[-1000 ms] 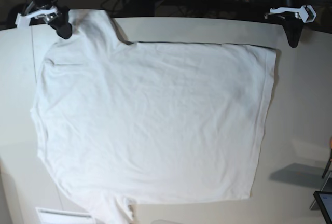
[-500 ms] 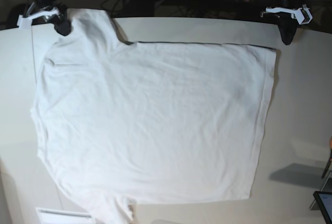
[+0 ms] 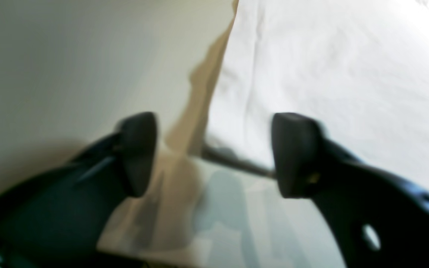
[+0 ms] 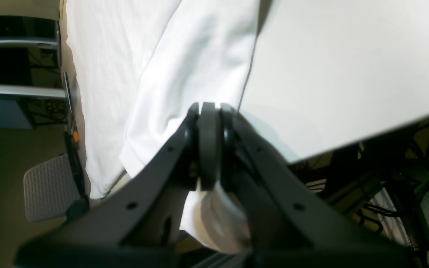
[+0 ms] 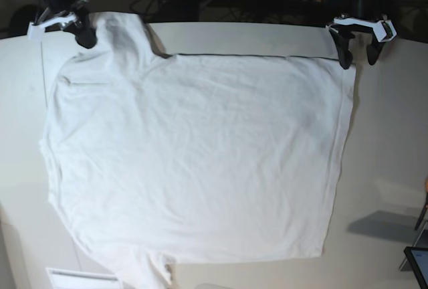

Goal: Fold the T-shirt properly
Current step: 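Close both grippers on the shoulder corners beside the collar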

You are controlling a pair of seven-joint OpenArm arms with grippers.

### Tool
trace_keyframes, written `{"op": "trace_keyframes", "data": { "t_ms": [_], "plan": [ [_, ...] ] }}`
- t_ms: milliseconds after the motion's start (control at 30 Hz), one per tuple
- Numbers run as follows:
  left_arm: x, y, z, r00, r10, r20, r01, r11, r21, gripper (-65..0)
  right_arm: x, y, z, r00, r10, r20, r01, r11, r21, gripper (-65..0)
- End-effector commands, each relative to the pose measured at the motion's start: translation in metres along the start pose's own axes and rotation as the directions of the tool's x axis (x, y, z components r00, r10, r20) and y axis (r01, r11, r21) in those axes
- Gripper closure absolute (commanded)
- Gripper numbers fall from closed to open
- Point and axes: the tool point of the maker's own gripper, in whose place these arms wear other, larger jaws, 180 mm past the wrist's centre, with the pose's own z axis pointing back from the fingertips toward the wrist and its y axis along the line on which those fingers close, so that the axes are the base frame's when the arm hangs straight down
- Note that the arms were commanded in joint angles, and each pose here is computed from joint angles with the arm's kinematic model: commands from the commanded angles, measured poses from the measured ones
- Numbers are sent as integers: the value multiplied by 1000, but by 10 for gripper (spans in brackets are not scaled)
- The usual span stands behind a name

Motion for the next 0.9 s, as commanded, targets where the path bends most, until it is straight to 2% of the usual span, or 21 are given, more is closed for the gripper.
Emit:
{"op": "trace_keyframes", "data": {
  "t_ms": [0,367,433,567,700,767,867],
  "plan": [
    [8,0,2,1000,-5,24,5,1000,-8,-507,-9,-10,5,999,13,-47,-15,999,-47,-3],
    [-11,-4,6,997,67,21,-68,997,47,-512,-6,-7,2,999,21,-43,-22,999,-37,-3],
    [-14,-7,-1,997,82,-3,-82,996,46,-512,-5,-6,2,999,24,-42,-26,999,-35,-3],
    [-25,-5,-17,975,214,-65,-209,975,80,-512,-3,-4,0,999,26,-38,-28,999,-29,-3],
    [-22,-24,-27,932,349,-97,-352,936,-6,-511,-3,-4,0,999,26,-38,-28,999,-29,-3],
    [-22,-34,-31,926,357,-119,-365,930,-50,-511,-3,-4,0,999,26,-38,-28,999,-29,-3],
    [-30,-38,-34,921,357,-159,-368,928,-50,-501,-2,-4,0,999,27,-36,-28,999,-27,-3]
  ]
}}
